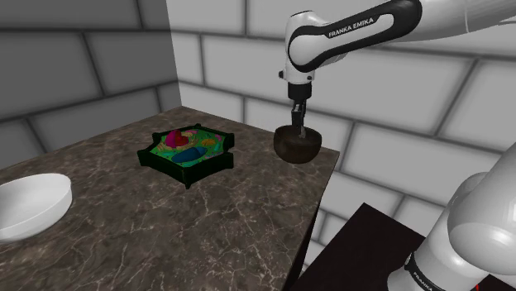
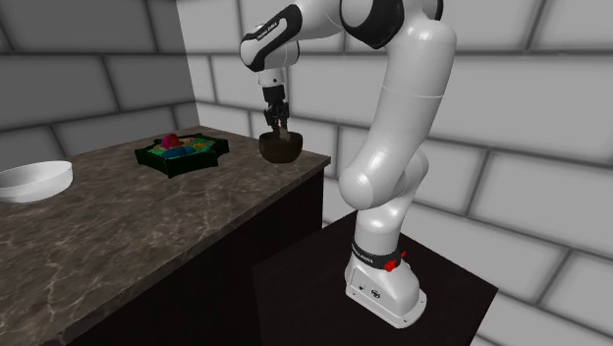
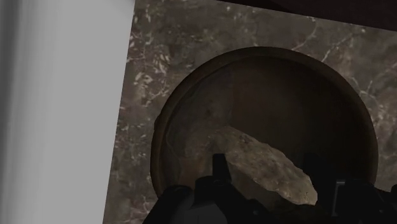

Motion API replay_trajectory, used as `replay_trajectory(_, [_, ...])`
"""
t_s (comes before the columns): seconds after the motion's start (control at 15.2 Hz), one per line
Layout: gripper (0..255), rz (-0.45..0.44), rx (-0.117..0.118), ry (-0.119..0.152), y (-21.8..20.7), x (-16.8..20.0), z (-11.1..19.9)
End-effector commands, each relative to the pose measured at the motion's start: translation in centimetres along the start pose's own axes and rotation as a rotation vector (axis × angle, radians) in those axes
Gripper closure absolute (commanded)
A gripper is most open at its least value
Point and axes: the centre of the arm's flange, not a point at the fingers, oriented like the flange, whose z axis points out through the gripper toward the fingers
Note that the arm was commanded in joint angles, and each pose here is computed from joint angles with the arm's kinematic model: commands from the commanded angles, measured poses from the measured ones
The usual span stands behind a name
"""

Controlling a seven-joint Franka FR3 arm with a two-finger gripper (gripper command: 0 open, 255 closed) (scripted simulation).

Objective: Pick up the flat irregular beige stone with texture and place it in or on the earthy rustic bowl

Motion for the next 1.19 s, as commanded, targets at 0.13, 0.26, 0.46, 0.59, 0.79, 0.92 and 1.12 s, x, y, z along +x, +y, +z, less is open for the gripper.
replay_trajectory(0.13, [255,0.000,0.000,0.001,0.0,0.1,0.7])
replay_trajectory(0.26, [255,0.000,0.000,0.001,0.0,0.1,0.7])
replay_trajectory(0.46, [255,0.000,0.000,0.001,0.0,0.1,0.7])
replay_trajectory(0.59, [0,0.000,0.000,0.001,0.0,0.1,0.7])
replay_trajectory(0.79, [0,0.000,0.000,0.001,0.0,0.1,0.7])
replay_trajectory(0.92, [0,0.000,0.000,0.001,0.0,0.1,-0.7])
replay_trajectory(1.12, [0,0.000,0.000,0.001,0.0,0.1,-4.3])
